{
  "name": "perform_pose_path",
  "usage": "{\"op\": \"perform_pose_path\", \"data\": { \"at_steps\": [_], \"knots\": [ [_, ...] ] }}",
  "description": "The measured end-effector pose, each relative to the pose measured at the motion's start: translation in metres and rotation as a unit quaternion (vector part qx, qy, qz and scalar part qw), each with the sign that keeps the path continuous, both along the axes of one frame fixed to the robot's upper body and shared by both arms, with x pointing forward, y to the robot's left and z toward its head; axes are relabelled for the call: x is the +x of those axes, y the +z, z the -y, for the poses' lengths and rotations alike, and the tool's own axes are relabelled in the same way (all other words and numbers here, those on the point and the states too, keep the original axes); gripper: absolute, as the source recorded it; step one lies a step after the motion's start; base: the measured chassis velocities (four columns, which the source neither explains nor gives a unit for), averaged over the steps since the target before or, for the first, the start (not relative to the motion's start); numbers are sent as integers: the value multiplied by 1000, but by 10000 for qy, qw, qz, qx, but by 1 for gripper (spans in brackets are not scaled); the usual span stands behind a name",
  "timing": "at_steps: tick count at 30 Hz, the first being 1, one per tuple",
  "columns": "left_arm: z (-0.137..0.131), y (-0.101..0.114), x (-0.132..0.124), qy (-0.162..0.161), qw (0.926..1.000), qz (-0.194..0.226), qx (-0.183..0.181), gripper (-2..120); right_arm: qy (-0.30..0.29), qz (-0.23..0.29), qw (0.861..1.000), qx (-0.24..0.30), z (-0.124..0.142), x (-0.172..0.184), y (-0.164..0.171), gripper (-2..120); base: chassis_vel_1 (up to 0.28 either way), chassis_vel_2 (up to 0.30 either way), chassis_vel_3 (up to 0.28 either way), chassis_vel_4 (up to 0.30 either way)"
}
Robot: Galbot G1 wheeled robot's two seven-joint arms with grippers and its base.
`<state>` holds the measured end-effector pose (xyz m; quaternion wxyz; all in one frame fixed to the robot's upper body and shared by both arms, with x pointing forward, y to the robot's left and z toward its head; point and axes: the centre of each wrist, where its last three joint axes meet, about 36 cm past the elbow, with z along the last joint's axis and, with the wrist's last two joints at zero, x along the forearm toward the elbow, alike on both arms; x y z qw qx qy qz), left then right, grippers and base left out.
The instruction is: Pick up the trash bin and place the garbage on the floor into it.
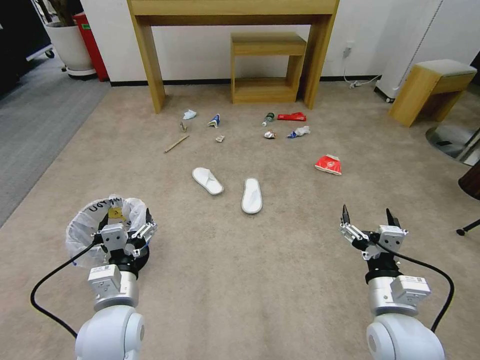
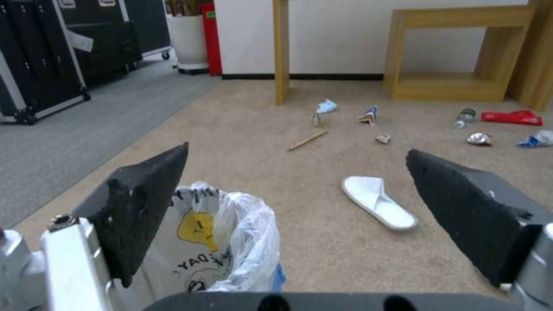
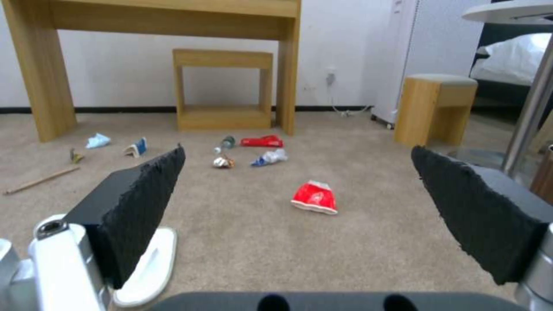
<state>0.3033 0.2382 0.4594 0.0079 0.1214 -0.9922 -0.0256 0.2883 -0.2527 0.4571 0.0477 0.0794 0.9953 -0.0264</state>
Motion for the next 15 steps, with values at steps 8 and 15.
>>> {"op": "perform_pose_path", "data": {
  "at_steps": [8,15],
  "knots": [
    [1,-2,0,1,10000,-9,17,100,62,32,9998,168,-3,-1,5,100,0,0,0,0],
    [0,-3,0,7,10000,10,47,100,6,110,9997,214,-4,-2,7,100,0,0,0,0]
  ]
}}
